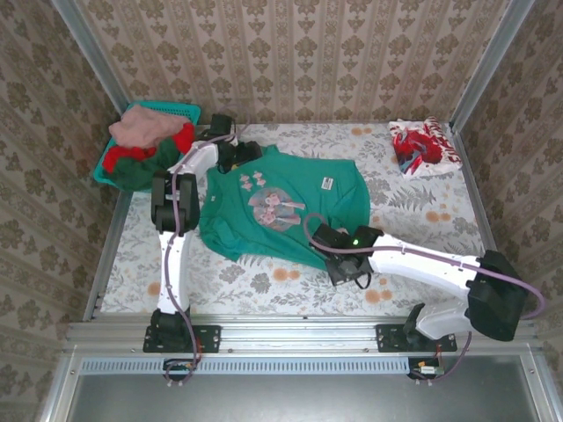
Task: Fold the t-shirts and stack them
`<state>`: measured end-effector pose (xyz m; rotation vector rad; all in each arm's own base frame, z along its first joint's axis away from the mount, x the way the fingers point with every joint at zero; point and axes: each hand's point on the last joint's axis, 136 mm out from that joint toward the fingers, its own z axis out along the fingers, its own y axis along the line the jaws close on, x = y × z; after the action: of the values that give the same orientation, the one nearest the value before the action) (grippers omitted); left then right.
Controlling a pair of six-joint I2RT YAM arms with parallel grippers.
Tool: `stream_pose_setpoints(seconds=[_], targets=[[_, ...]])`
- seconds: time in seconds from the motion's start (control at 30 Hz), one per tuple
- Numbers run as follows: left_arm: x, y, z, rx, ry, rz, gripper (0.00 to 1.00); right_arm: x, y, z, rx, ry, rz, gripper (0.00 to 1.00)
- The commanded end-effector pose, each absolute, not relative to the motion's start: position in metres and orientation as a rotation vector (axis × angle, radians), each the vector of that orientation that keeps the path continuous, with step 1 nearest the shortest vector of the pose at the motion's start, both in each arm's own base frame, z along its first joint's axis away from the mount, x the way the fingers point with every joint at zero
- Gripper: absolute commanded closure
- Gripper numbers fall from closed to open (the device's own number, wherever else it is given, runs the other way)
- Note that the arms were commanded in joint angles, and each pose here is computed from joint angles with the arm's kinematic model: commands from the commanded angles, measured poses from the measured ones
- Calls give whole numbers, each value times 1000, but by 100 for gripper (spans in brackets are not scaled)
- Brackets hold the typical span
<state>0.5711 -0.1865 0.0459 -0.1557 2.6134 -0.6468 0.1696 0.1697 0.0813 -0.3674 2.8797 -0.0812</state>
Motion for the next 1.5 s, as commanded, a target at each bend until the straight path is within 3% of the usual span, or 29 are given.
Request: stream_pose_setpoints(seconds=[0.0,0.13,0.3,0.47,0.53,0.67,0.8,0.9,1.0,1.23,1.47], targets=[[559,-176,14,-229,2711,-618,12,145,160,85,-261,2939,-61,71],[553,-177,28,-205,2702,-624,10,169,162,126,-303,2819,-53,48],[533,-173,70,-148,2658,-620,0,239,187,157,-221,2631,178,49],[498,-162,131,-92,2577,-583,0,324,183,104,-96,2706,69,53],[479,-156,146,-72,2549,-551,0,344,174,80,-94,2734,-70,53],[427,-135,146,-110,2548,-492,0,364,183,45,-116,2808,-67,52],[374,-117,119,-223,2579,-461,0,374,167,37,-125,2817,-242,55],[339,-99,96,-319,2611,-407,0,373,159,36,-115,2833,-260,67],[314,-87,87,-373,2608,-381,0,365,152,47,-112,2818,-265,69],[292,-80,81,-375,2619,-371,1,335,115,51,-74,2827,-355,78],[284,-78,76,-380,2637,-365,1,297,84,56,43,2843,-281,76]])
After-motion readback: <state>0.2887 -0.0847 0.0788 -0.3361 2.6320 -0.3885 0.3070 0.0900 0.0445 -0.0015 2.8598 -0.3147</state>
